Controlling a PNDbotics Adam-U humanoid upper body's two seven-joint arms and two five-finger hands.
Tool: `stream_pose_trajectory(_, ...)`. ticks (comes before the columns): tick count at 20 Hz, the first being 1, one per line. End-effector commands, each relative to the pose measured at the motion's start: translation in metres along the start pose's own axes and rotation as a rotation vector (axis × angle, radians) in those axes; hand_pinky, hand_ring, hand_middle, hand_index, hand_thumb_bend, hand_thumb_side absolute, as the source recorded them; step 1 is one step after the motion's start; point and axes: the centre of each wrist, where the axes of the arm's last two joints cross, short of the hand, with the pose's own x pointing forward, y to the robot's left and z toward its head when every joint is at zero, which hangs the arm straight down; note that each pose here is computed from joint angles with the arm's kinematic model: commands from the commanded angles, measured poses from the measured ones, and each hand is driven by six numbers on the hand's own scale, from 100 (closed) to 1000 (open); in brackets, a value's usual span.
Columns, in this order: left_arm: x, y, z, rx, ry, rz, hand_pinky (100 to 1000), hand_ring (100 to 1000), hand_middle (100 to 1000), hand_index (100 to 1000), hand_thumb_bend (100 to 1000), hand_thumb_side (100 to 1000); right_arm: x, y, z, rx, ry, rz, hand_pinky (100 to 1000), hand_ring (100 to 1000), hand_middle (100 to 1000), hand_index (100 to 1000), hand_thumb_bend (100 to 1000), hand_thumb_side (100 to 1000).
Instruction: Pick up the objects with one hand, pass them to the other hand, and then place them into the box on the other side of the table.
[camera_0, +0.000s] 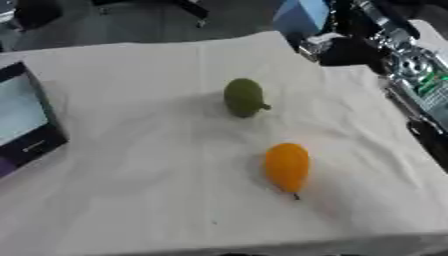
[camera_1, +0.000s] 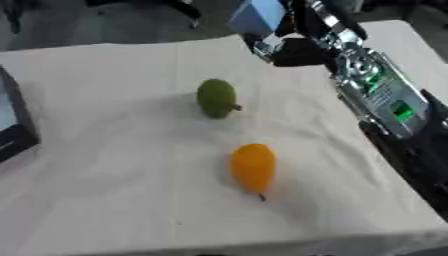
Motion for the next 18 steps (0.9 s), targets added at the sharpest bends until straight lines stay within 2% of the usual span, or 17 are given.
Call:
stream_pose_trajectory(1,0.001,0.011,-0.002,-0.024,0.028,-0.054,848,796,832,849,697,487,0.013,0.0,-0.002,0.014,-0.05,0.023,730,644,418,492,273,100)
stream_pose_trajectory(18,-0.012,-0.002,-0.027,-0.248,0.094,-0.024,855,805,825,862,758,418,0.034,0.026,-0.006,0.144,-0.119,0.025,731,648,417,493,274,100)
